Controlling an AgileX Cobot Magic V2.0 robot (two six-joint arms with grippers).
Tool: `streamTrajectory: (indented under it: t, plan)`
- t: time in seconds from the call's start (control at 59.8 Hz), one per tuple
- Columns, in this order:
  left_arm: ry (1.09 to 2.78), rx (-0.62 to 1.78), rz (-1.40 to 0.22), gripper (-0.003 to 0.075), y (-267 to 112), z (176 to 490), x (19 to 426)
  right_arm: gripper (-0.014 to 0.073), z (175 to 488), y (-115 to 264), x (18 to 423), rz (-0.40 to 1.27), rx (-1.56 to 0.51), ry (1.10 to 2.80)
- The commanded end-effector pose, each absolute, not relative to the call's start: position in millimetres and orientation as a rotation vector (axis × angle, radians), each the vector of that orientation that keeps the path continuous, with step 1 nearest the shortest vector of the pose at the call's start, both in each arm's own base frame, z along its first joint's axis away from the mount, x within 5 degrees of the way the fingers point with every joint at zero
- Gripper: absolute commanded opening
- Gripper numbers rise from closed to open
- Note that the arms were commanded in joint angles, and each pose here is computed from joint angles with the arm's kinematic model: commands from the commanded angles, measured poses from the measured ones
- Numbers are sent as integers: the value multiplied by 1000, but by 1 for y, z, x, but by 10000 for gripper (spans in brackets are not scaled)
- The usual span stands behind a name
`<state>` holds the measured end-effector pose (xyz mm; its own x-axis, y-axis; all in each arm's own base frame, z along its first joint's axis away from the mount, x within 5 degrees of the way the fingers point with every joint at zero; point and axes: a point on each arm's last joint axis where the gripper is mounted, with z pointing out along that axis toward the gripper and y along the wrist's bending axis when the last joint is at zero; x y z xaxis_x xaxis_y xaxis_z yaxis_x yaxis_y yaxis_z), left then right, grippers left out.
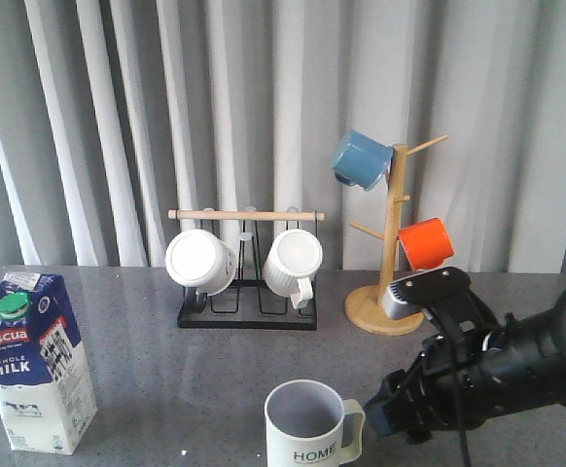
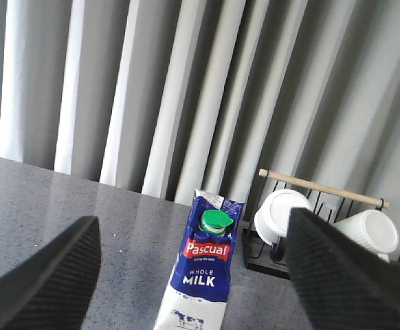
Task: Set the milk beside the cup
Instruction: 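Open the right gripper and withdraw it from the mug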
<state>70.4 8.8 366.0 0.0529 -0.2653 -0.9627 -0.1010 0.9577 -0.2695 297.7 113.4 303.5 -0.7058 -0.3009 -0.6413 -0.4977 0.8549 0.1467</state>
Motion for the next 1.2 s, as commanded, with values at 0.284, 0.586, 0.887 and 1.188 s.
streamTrajectory:
  t: [0.284,0.586,0.887,1.188]
  plan:
    - [1449,-279,-141,541,8,380,71,146,414,78,178,389,-600,2091]
    - [1602,-320,-113,541,10,366,71,-8,343,43,85,282,-548,1908]
    - [1784,-81,-166,543,-6,400,89,-7,283,36,75,269,-481,1959]
    - [1915,72,-164,542,-10,502,138,-4,276,35,74,239,-513,2000]
